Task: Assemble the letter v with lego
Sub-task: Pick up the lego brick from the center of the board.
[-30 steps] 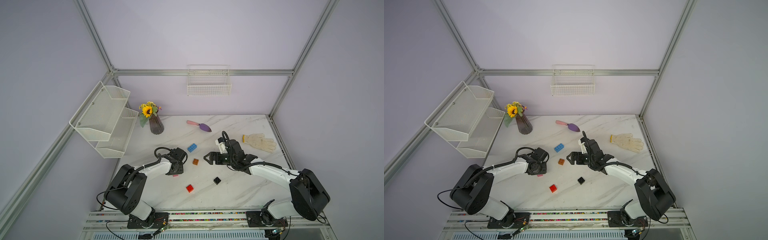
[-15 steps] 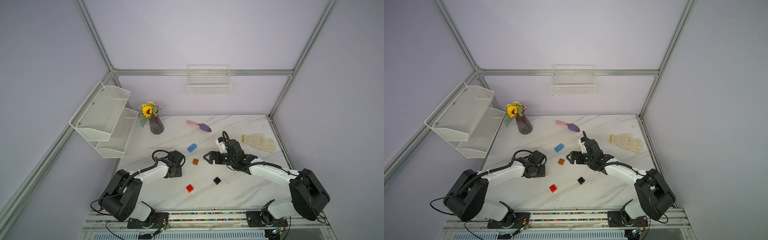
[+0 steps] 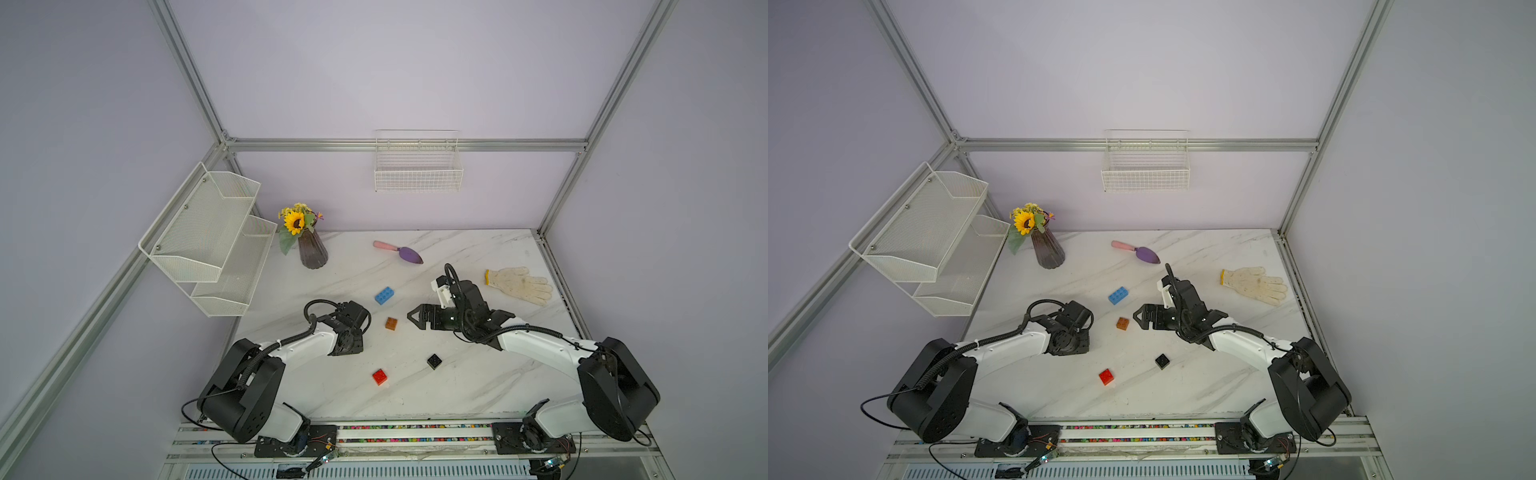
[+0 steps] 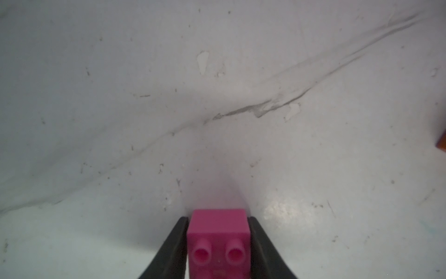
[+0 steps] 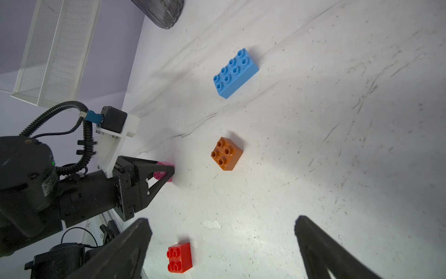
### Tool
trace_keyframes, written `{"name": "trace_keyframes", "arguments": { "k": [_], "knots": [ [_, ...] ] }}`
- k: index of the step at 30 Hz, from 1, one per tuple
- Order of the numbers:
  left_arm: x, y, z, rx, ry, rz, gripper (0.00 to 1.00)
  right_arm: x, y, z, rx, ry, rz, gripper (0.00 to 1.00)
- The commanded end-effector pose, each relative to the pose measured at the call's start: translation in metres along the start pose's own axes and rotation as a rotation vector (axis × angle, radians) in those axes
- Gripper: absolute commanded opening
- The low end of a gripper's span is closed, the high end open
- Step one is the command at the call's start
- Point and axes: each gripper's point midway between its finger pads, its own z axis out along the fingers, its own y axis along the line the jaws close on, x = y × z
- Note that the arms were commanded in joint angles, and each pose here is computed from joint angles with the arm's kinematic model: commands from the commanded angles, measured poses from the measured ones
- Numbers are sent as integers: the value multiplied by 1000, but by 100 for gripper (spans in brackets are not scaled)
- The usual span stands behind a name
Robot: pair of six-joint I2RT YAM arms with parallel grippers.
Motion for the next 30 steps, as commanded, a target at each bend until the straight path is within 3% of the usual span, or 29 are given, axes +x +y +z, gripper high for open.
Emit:
{"name": "trace_keyframes", "arguments": {
  "k": [1, 12, 24, 30],
  "knots": [
    [30, 4, 10, -2, 100, -6, 38, 3, 2, 1, -8, 3, 4, 97],
    [24, -8, 6, 37, 97, 34, 20, 0, -5, -1, 50, 7, -17, 97],
    [-43, -67, -26, 180, 6, 224, 17, 1, -35, 4, 238, 71, -73, 97],
    [-63, -92, -31, 235, -6, 277, 16, 8, -39, -5, 248, 84, -151, 97]
  ]
}}
